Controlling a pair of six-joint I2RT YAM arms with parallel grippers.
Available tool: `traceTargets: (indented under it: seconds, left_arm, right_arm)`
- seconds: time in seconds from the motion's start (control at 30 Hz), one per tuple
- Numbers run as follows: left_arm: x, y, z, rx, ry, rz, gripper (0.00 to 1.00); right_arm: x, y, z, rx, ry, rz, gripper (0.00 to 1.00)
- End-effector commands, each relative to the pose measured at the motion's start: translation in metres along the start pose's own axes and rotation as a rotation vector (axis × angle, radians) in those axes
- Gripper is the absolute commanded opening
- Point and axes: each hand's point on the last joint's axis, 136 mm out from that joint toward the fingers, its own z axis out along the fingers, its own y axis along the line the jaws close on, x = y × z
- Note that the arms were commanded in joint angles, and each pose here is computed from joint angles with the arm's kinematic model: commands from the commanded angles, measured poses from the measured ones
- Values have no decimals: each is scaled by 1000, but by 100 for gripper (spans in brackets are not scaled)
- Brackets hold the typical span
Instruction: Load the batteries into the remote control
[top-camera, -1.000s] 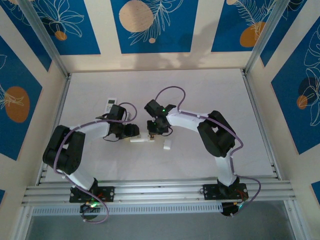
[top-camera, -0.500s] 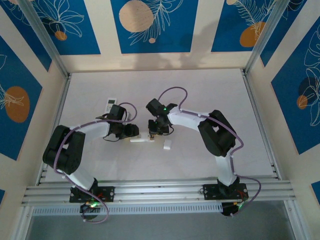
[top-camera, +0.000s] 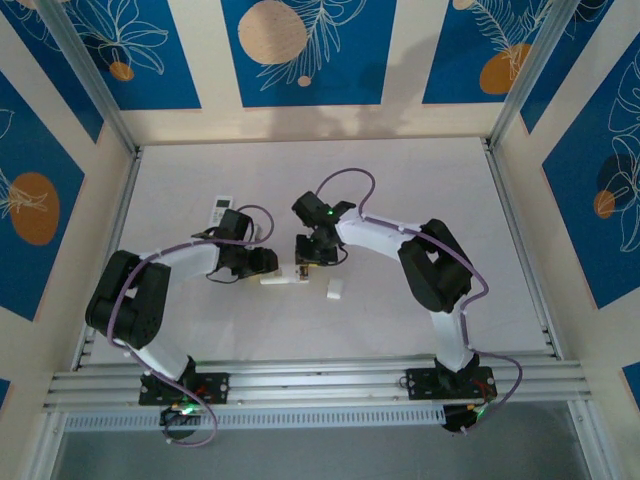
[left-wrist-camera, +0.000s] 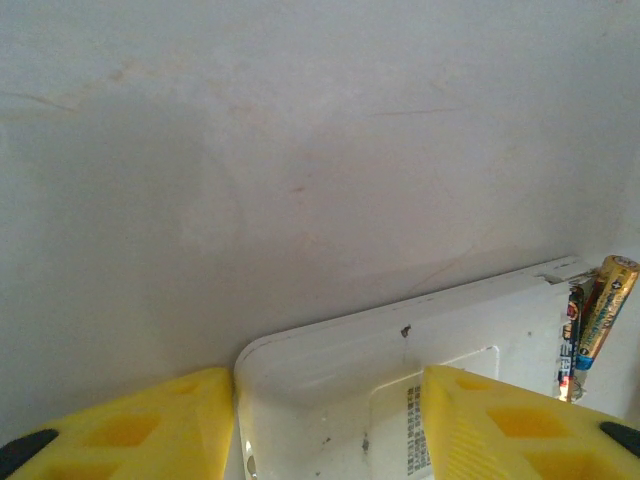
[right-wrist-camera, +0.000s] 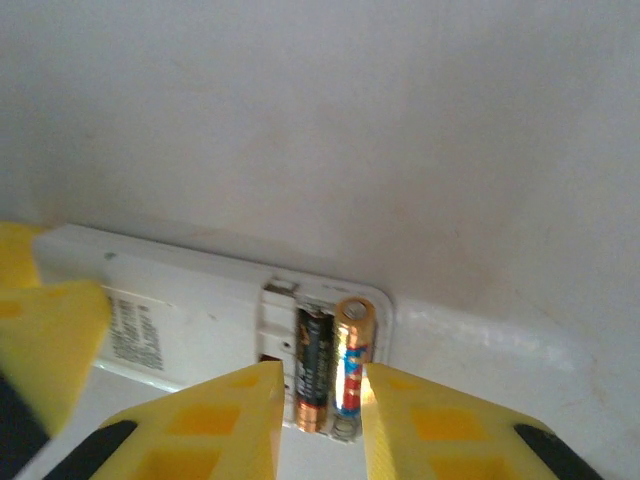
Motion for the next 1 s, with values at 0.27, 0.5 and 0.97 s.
traceTargets:
  seconds: [0.27, 0.5, 0.97]
  left_arm:
    - [12, -9, 6, 37, 50, 1, 53]
    - [11, -10, 6, 39, 46, -2, 53]
    - [12, -9, 7, 34, 52, -9, 53]
  right_arm:
    - [3, -14, 17, 79, 23, -16, 24]
    - [4, -14, 20, 78, 30, -10, 17]
    - [11, -7, 9, 0, 81, 51, 16]
